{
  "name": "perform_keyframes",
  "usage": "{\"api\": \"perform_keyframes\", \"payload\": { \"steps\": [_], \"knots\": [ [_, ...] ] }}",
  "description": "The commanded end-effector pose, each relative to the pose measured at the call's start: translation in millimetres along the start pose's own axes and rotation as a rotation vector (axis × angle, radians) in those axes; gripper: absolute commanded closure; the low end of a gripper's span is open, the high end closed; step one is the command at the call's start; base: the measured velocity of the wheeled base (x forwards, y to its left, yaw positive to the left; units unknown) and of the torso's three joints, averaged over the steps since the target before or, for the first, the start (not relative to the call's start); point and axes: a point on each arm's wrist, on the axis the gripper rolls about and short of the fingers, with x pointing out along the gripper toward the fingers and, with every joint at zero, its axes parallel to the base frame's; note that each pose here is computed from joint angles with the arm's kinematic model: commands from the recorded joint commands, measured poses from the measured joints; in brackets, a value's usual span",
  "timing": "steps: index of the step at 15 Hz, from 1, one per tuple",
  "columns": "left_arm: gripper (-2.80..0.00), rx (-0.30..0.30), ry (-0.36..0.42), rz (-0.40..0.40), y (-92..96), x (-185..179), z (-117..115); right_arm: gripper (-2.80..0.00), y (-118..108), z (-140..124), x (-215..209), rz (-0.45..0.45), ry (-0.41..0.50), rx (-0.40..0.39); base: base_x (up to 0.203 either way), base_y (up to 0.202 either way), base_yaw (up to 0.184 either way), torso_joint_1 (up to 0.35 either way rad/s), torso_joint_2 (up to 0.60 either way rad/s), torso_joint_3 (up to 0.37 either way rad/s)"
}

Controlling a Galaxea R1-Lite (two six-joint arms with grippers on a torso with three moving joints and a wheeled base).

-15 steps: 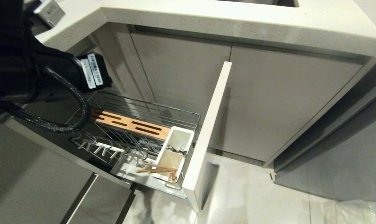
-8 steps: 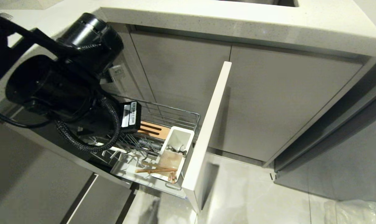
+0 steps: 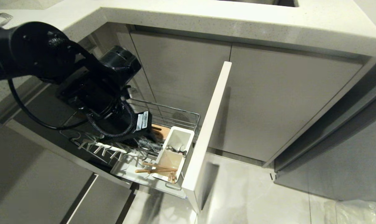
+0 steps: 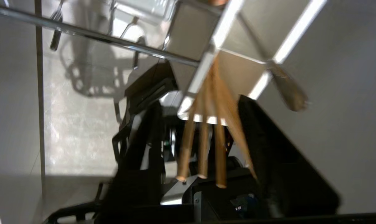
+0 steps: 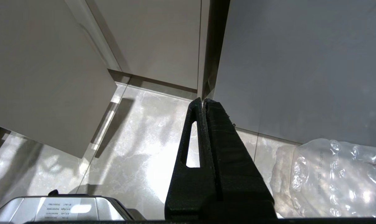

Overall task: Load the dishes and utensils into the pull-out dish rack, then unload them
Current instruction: Take the chopsticks out of the cupboard

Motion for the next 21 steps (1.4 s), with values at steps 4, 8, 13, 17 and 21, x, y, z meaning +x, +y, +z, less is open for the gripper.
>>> {"api": "perform_keyframes", "payload": {
  "steps": [4,8,13,17,21],
  "knots": [
    [-2.80,-0.046,0.178,0.049,14.4,19.8,-1.4,0.00,0.0,0.0,0.1,0.000,0.001,0.000,0.000,0.000,0.000,0.000,0.00,0.000],
    [-2.80,-0.067,0.247,0.056,21.2,19.8,-4.9,0.00,0.0,0.0,0.1,0.000,0.001,0.000,0.000,0.000,0.000,0.000,0.00,0.000],
    [-2.80,-0.077,0.339,0.025,21.1,31.1,-9.1,0.00,0.0,0.0,0.1,0.000,0.001,0.000,0.000,0.000,0.000,0.000,0.00,0.000],
    [-2.80,-0.081,0.380,0.041,22.9,40.2,-12.7,0.00,0.0,0.0,0.1,0.000,0.001,0.000,0.000,0.000,0.000,0.000,0.00,0.000],
    [-2.80,-0.080,0.402,0.049,21.6,48.2,-12.3,0.00,0.0,0.0,0.1,0.000,0.001,0.000,0.000,0.000,0.000,0.000,0.00,0.000]
  ]
}}
